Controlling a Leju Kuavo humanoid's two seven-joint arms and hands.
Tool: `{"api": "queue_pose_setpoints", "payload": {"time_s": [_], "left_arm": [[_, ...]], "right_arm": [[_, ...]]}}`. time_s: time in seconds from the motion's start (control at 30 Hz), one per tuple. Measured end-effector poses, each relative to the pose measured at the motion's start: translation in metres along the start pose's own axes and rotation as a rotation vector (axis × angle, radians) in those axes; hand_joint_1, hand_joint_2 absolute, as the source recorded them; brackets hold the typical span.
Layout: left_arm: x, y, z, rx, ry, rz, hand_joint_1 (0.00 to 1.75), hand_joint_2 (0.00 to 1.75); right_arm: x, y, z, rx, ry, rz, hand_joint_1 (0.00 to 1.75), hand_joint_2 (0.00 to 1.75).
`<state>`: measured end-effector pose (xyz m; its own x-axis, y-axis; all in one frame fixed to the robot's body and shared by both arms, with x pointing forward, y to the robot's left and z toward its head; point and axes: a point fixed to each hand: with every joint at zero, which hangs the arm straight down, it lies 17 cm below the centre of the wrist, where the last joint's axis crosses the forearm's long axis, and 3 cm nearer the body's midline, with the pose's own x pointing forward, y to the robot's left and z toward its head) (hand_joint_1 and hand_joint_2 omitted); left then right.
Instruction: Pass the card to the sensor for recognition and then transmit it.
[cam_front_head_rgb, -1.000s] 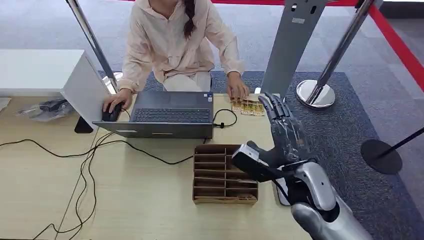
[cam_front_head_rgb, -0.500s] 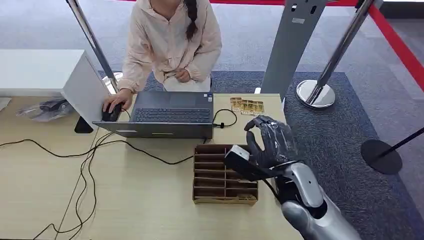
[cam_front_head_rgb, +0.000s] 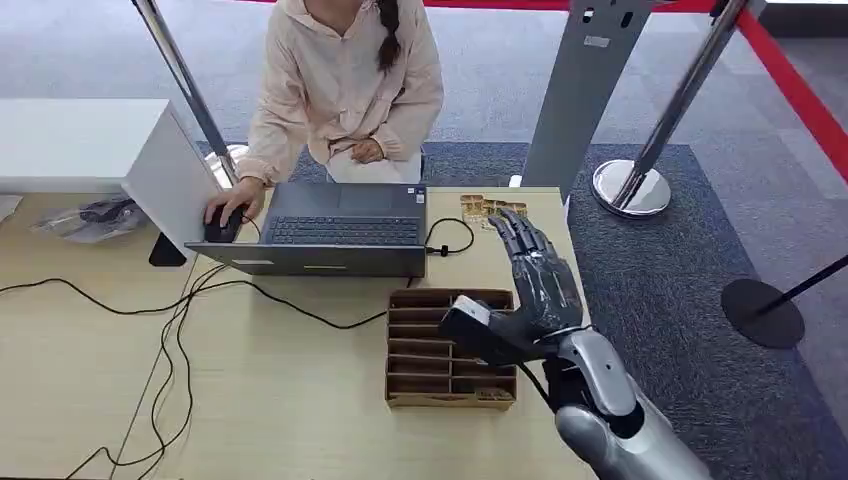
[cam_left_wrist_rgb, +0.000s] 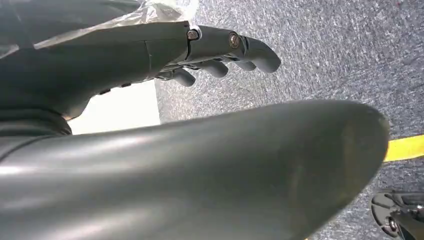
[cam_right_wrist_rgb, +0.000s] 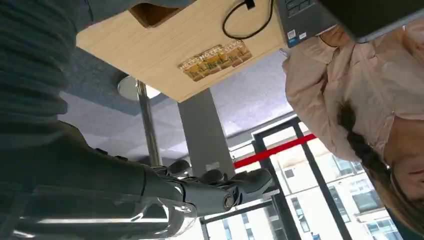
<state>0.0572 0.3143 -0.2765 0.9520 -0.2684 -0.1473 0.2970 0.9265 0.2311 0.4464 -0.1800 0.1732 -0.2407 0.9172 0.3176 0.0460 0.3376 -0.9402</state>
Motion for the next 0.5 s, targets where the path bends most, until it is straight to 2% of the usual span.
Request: {"api": "queue_pose_setpoints", "payload": {"time_s": [0.5], "left_arm": [[0.000, 0.000, 0.000, 0.000, 0.000, 0.000, 0.00, 0.00]], "right_arm": [[0.002, 0.018, 0.000, 0.036, 0.005, -0.021, 0.00, 1.75]]}}
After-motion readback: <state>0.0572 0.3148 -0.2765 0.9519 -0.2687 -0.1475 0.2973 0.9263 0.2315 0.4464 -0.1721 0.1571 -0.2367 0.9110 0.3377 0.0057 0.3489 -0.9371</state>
